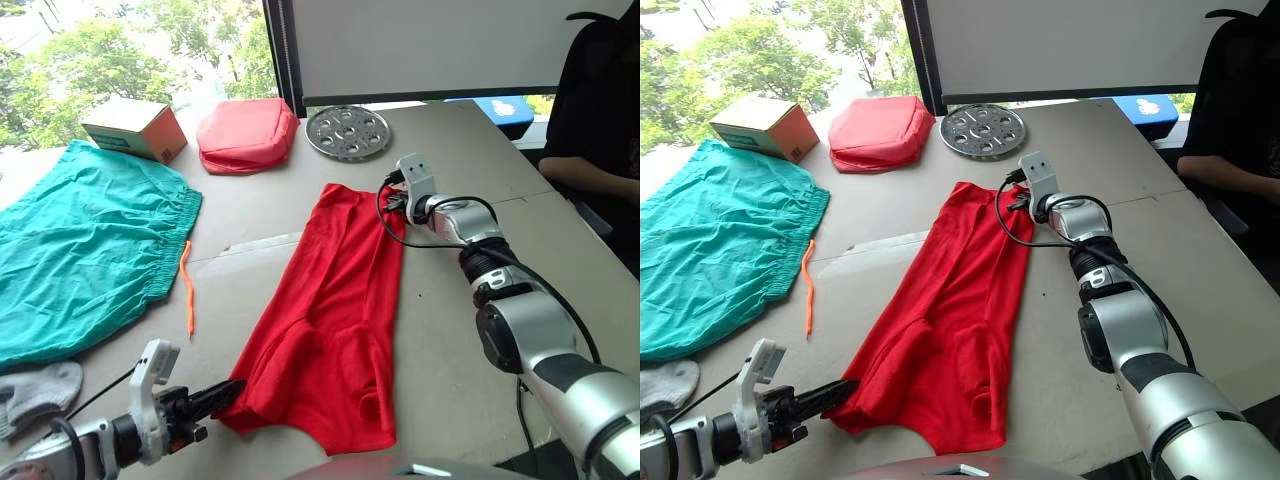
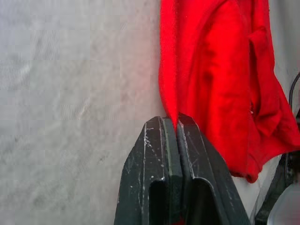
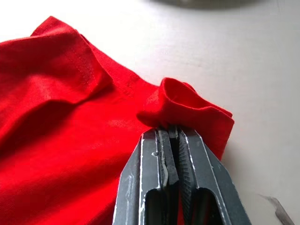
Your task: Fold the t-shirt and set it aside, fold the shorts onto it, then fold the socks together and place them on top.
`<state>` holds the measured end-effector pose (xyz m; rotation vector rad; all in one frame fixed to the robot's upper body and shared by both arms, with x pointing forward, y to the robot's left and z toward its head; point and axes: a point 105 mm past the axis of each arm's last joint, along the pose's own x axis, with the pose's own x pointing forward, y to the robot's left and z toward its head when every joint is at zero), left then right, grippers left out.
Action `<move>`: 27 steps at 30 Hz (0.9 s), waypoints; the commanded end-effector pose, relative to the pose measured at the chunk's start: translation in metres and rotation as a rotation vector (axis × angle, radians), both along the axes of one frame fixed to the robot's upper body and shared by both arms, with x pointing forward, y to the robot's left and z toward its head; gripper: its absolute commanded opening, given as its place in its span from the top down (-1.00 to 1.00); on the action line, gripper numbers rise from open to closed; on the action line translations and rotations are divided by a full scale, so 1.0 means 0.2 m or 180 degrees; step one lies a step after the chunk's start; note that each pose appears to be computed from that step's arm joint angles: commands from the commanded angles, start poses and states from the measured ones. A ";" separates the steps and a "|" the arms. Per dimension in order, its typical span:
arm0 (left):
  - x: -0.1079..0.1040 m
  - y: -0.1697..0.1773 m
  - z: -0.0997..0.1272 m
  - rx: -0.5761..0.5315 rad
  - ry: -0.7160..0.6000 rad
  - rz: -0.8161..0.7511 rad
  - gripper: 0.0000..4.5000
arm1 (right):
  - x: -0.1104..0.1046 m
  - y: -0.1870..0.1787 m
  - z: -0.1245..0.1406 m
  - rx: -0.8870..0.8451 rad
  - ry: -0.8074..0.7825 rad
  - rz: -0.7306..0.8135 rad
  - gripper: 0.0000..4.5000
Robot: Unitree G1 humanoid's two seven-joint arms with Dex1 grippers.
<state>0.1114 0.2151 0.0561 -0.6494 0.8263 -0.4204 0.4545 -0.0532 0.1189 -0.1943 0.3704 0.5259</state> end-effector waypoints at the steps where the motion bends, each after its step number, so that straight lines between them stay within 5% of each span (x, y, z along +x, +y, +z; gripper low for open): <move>1: -0.05 -0.04 0.05 0.0018 -0.0087 0.0276 1.00 | 0.02 0.10 0.09 -0.0099 -0.0299 0.0196 0.98; 6: 0.01 0.00 0.03 0.0137 -0.0319 0.0839 1.00 | -0.01 0.19 0.08 -0.0235 -0.0299 0.0533 0.98; 10: 0.08 0.07 0.06 0.0164 -0.0569 0.0918 1.00 | -0.02 0.13 0.09 -0.0321 -0.0312 0.0704 0.36; 13: 0.10 0.09 0.10 0.0094 -0.0699 0.0644 0.30 | -0.09 0.03 0.14 -0.0071 -0.0186 0.0865 -0.30; 16: 0.10 0.07 0.15 -0.0054 -0.0729 0.0164 -0.32 | -0.33 -0.05 0.22 0.0271 -0.0007 0.1136 -0.95; 20: 0.10 0.05 0.25 -0.0284 -0.0679 -0.0610 -0.32 | -0.66 -0.18 0.20 0.0457 0.0328 0.1103 -0.95; 27: 0.52 0.07 0.41 -0.0390 -0.1161 -0.0681 -0.32 | -0.41 -0.30 0.18 0.0867 0.0272 -0.0052 -0.95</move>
